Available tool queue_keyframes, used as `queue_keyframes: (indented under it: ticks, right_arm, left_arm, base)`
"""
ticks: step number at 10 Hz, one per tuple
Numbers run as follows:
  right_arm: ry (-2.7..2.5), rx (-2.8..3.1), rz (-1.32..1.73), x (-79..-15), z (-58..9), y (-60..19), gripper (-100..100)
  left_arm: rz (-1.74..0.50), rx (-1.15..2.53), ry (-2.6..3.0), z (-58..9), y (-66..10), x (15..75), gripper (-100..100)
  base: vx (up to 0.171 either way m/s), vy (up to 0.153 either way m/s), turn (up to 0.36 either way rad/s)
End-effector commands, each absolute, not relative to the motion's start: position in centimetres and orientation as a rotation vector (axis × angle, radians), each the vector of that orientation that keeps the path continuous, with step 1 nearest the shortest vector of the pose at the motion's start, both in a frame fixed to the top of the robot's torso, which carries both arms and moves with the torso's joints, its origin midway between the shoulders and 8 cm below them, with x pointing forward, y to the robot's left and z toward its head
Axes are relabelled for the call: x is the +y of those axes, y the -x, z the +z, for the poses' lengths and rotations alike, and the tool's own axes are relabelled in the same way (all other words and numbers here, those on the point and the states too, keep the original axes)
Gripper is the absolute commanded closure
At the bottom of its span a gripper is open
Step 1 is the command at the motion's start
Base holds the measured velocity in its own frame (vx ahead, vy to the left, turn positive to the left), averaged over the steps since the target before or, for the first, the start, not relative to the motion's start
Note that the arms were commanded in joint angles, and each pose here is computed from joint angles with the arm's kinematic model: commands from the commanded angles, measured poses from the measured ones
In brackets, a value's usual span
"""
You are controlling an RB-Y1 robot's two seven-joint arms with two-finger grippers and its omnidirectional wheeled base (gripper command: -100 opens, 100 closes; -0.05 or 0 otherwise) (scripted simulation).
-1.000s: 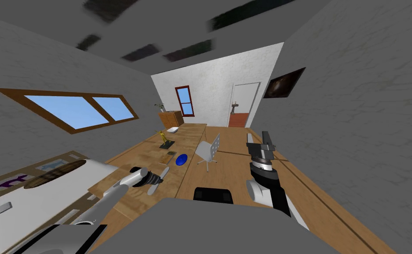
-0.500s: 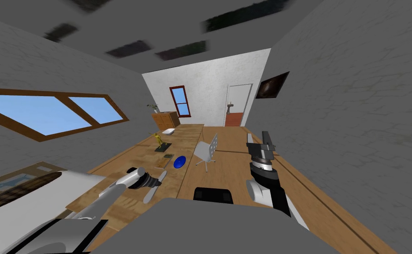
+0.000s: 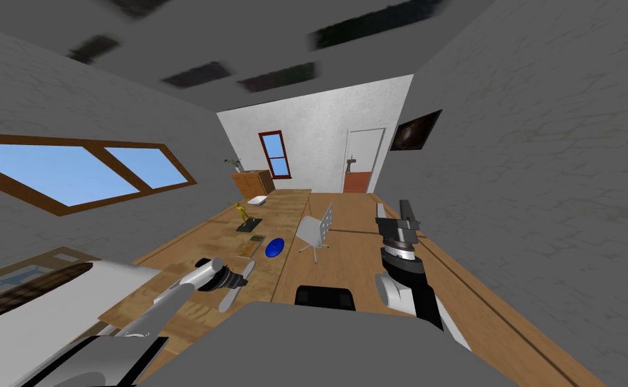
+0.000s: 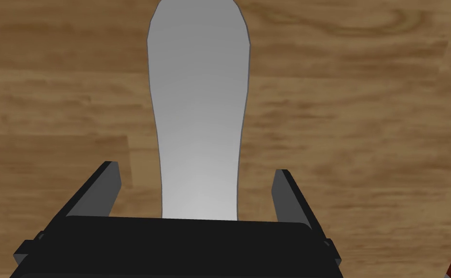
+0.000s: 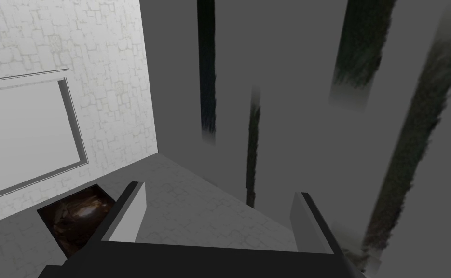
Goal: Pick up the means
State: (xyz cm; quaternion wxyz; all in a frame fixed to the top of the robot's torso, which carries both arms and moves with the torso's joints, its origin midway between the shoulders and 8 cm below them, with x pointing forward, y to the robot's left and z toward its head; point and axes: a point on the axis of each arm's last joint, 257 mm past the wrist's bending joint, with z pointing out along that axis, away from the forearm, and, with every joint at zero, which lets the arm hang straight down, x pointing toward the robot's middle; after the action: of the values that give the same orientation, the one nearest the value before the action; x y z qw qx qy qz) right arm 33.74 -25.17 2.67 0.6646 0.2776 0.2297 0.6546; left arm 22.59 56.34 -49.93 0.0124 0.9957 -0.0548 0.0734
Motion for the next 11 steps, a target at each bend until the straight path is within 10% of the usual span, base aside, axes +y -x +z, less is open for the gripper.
queue_keyframes:
  ticks: [1,5,6,7,10,11]
  right_arm:
    - [-0.627,0.519,1.479,-25.2,2.7,-33.7,0]
    - [-0.627,0.519,1.479,-25.2,2.7,-33.7,0]
    - [-0.627,0.519,1.479,-25.2,2.7,-33.7,0]
    - [-0.627,0.519,1.479,-25.2,2.7,-33.7,0]
    - [-0.627,0.519,1.479,-25.2,2.7,-33.7,0]
    - [-0.627,0.519,1.479,-25.2,2.7,-33.7,0]
  left_arm:
    - [0.229,-0.171,-3.104,-49.9,-22.6,56.3,100]
    - [0.228,-0.170,-3.101,-50.0,-22.6,56.2,100]
    - [0.228,-0.171,-3.101,-50.0,-22.6,56.2,0]
    - [0.229,-0.175,-3.103,-50.8,-22.6,55.8,100]
    - [0.231,-0.172,-3.106,-48.9,-22.9,56.9,100]
    - [0.230,-0.171,-3.105,-48.8,-22.9,57.0,0]
  base:
    - [0.000,0.000,0.000]
    - [0.000,0.000,0.000]
    - [0.000,0.000,0.000]
    - [0.025,0.026,0.015]
    - [-0.021,-0.023,-0.012]
    - [0.000,0.000,0.000]
